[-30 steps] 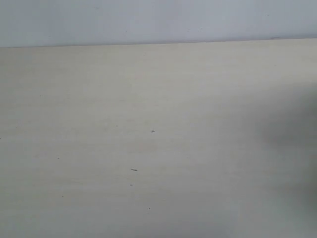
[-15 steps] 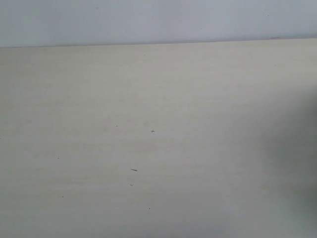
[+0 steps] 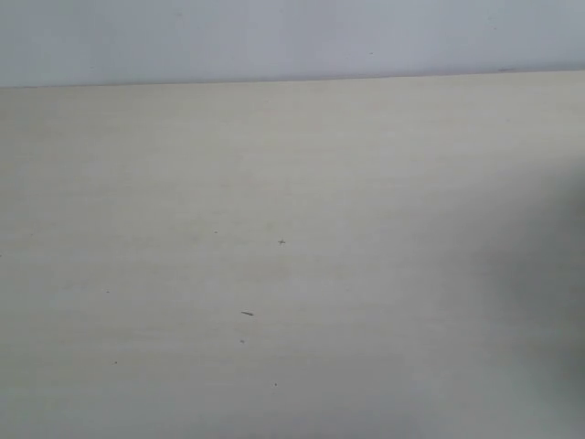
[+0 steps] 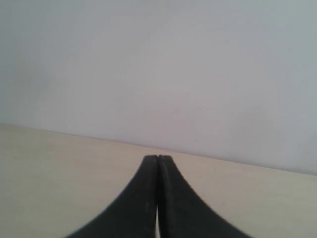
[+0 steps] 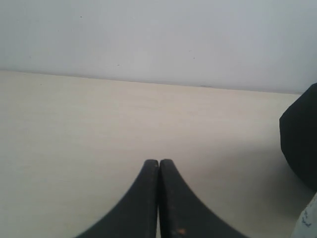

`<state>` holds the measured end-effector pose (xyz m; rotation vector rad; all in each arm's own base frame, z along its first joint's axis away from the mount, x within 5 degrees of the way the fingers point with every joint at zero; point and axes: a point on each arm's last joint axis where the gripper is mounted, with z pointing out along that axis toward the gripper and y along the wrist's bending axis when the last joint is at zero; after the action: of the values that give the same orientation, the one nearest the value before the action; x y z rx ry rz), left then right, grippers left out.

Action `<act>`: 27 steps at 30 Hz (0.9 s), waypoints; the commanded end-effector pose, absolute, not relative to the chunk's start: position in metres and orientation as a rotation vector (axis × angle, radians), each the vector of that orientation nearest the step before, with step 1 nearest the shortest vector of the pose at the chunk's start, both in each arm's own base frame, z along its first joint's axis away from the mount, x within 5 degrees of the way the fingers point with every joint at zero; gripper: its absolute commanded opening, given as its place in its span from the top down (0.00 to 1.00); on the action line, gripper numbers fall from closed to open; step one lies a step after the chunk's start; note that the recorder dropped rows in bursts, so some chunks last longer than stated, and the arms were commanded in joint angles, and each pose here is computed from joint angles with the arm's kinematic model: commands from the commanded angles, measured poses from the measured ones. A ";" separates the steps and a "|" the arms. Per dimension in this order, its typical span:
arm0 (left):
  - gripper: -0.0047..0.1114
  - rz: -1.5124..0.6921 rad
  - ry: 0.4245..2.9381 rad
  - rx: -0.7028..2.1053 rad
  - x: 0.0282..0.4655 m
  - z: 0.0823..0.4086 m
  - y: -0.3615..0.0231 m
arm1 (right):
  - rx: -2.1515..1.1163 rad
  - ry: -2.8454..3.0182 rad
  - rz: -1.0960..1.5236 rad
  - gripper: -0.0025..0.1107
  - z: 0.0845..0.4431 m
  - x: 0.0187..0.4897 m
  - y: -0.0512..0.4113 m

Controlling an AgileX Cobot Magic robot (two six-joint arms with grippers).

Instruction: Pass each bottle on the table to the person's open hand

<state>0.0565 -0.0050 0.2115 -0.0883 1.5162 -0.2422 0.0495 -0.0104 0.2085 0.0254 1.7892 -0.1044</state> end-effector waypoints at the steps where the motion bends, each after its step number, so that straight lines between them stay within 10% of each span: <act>1: 0.96 -0.294 1.514 -0.139 0.056 0.211 -0.005 | 0.026 1.786 -0.105 0.98 0.207 0.049 -0.010; 27: 0.96 -0.180 1.522 -0.020 0.056 0.210 -0.006 | 0.026 1.786 -0.105 0.98 0.207 0.049 -0.010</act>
<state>0.0564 -0.0056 0.2109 -0.0159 1.5230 -0.1757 0.0495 -0.0104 0.2085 0.0254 1.7892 -0.1044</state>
